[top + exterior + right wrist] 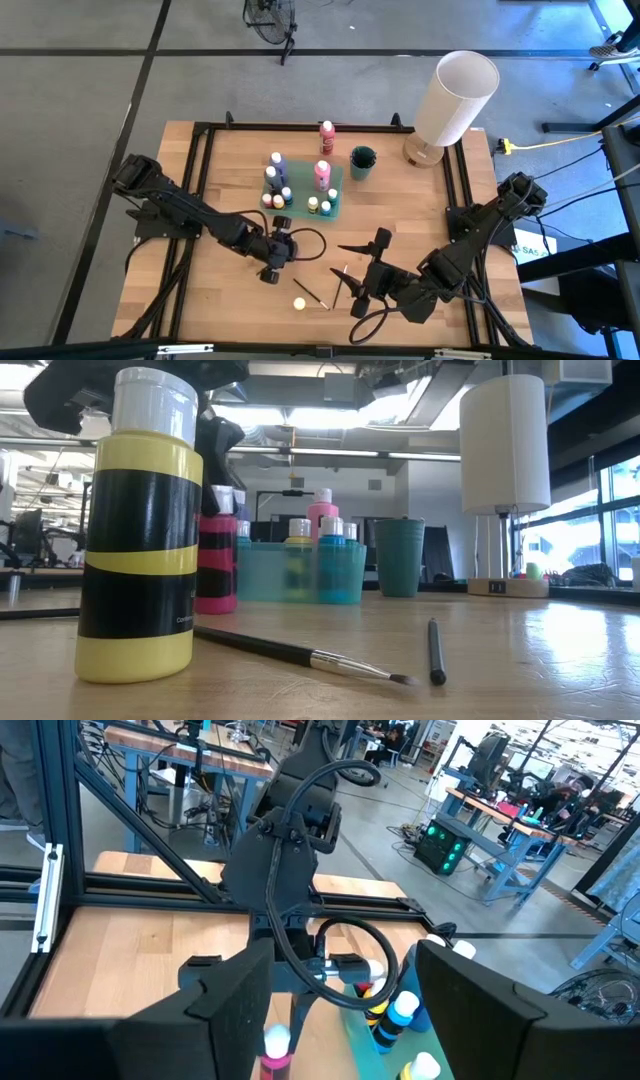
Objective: Pick & Place Paint Supplies
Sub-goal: Put the small dark pink bottle into the green bin
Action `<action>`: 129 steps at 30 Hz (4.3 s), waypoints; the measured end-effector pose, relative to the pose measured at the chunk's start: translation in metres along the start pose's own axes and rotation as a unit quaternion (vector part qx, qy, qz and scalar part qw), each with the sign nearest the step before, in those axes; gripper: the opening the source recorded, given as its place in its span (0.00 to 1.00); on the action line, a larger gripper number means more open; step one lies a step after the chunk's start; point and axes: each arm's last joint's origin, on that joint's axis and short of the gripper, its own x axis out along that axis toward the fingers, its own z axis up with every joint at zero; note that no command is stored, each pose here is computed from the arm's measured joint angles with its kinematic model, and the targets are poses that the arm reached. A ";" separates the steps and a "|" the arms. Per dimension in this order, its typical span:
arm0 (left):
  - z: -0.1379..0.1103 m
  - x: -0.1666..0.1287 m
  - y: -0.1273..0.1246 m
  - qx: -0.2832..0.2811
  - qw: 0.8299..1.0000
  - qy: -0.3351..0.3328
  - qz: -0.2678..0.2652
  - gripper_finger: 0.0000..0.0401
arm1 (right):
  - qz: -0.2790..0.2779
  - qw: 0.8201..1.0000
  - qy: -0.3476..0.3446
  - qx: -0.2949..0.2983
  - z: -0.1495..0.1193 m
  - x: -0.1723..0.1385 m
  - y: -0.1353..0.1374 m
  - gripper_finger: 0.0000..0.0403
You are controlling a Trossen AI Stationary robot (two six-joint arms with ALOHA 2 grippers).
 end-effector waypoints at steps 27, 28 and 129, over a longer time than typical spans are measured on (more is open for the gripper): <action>0.042 -0.134 0.099 -0.103 0.976 -0.137 0.137 0.29 | 0.000 1.000 0.000 -0.001 0.000 0.000 0.000 0.61; 0.040 -0.132 0.107 -0.107 0.975 -0.132 0.145 0.29 | 0.000 1.000 0.000 -0.001 0.000 0.000 0.000 0.61; -0.010 -0.022 0.189 -0.188 0.980 -0.021 0.061 0.29 | 0.052 0.999 0.004 -0.011 0.000 0.000 0.003 0.61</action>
